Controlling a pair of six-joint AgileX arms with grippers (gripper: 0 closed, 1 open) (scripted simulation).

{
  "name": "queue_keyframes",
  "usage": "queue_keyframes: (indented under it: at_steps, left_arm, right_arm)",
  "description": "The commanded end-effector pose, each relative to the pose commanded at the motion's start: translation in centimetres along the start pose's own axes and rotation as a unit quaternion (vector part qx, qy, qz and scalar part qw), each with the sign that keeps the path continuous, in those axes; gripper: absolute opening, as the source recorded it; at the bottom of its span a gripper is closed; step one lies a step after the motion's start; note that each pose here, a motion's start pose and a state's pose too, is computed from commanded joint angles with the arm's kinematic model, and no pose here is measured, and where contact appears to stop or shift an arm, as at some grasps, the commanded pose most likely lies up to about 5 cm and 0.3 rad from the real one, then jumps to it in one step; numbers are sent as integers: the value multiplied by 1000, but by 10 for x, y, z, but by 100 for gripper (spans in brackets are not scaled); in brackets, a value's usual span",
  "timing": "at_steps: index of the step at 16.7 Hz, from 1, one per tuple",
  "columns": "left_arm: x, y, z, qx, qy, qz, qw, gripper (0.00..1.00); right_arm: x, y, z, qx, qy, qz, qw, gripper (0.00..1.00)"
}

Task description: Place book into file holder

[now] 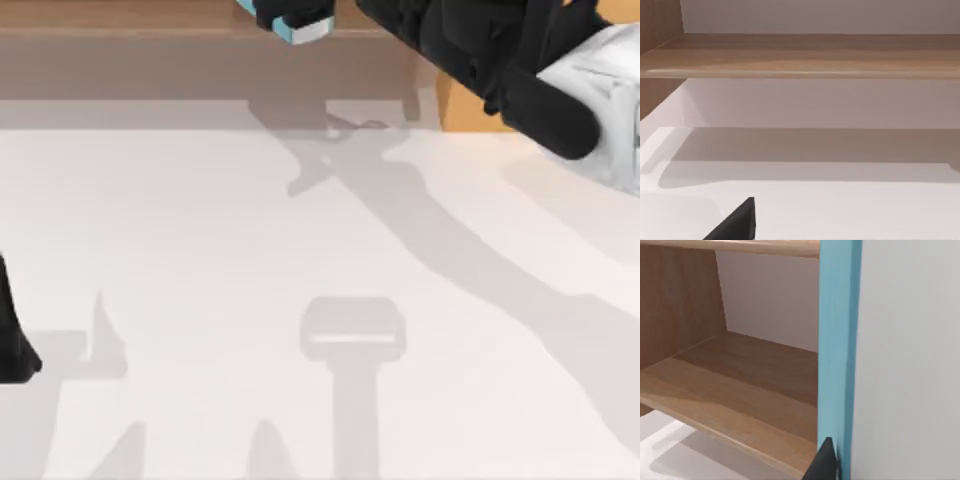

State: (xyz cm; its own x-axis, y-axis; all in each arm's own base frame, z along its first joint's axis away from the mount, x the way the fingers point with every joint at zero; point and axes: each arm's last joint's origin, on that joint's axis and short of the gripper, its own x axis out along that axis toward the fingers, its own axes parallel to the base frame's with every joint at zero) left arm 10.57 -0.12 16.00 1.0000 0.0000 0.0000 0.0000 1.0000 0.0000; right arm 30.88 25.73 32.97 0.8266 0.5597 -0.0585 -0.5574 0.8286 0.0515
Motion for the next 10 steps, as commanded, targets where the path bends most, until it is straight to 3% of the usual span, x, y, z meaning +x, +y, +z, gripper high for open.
queue_keyframes:
  at_steps: [5,10]
  left_arm:
    - [0,0,0,0,0,0,1000,100]
    - [0,0,0,0,0,0,1000,100]
  right_arm:
    - [-84,-98,21,108,-69,-49,991,0]
    - [-155,-186,-9,242,-105,-153,953,0]
